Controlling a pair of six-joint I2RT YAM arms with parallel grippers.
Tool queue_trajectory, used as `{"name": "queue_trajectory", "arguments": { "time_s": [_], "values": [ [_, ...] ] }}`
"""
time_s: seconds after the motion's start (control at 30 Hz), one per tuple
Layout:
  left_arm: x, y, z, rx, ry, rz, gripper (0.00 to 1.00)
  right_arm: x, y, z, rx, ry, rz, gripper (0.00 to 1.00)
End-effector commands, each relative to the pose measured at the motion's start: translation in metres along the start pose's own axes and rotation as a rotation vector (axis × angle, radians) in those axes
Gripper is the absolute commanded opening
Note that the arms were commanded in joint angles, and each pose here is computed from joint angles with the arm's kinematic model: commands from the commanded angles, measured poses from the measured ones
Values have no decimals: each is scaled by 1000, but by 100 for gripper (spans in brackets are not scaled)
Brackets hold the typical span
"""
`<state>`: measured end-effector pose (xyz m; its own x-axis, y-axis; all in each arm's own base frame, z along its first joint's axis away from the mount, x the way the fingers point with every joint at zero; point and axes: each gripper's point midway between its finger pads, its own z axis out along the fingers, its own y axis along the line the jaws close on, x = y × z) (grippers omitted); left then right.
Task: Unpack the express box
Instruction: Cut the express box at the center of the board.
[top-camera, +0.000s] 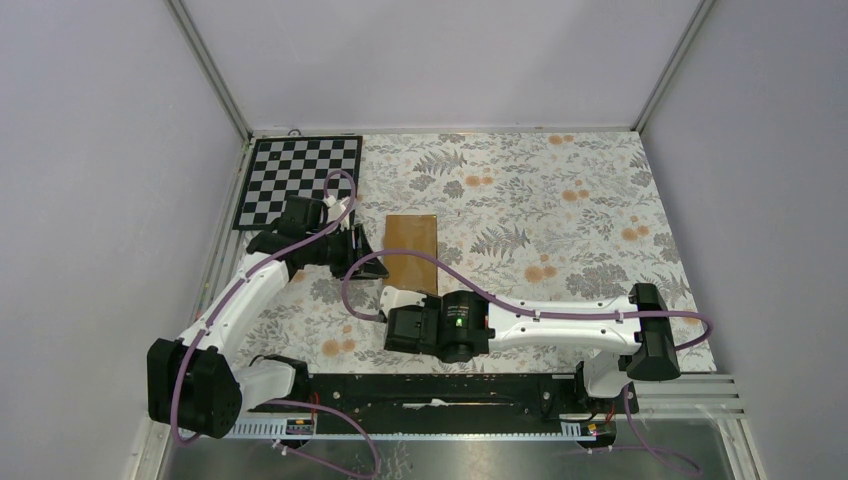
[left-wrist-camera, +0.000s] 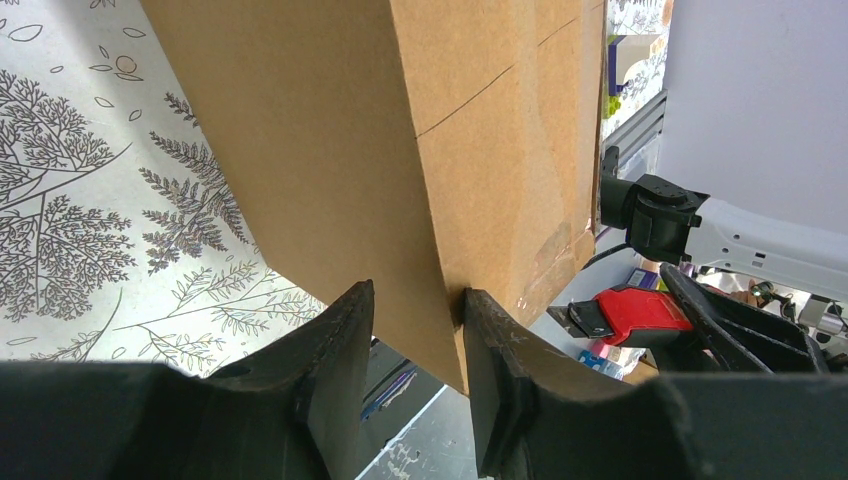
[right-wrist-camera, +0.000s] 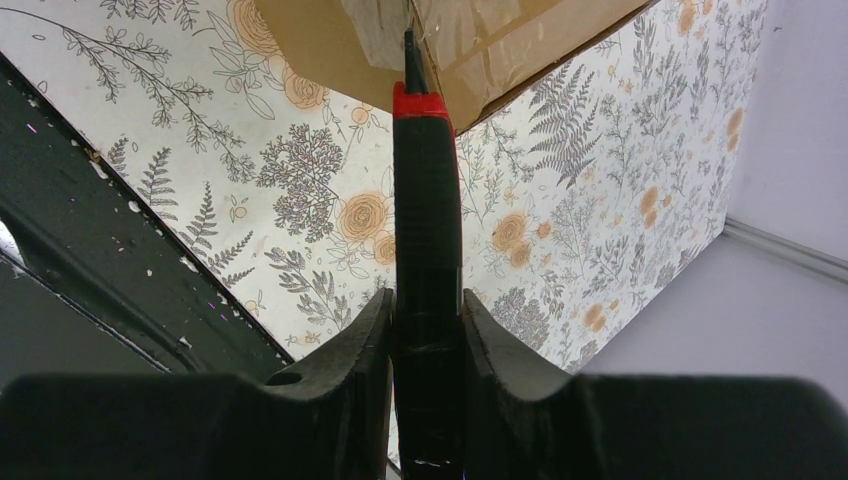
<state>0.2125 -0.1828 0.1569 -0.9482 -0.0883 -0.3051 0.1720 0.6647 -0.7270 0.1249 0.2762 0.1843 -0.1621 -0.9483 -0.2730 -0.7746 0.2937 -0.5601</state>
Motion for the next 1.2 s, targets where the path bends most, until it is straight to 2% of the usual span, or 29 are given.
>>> {"name": "queue_trajectory", "arguments": {
  "time_s": [0.0, 1.17],
  "values": [
    [9, 53, 5, -232, 20, -11, 38, 23, -21, -9, 86, 59, -24, 0],
    [11, 56, 6, -243, 32, -21, 38, 40, -27, -12, 98, 42, -37, 0]
  ]
}}
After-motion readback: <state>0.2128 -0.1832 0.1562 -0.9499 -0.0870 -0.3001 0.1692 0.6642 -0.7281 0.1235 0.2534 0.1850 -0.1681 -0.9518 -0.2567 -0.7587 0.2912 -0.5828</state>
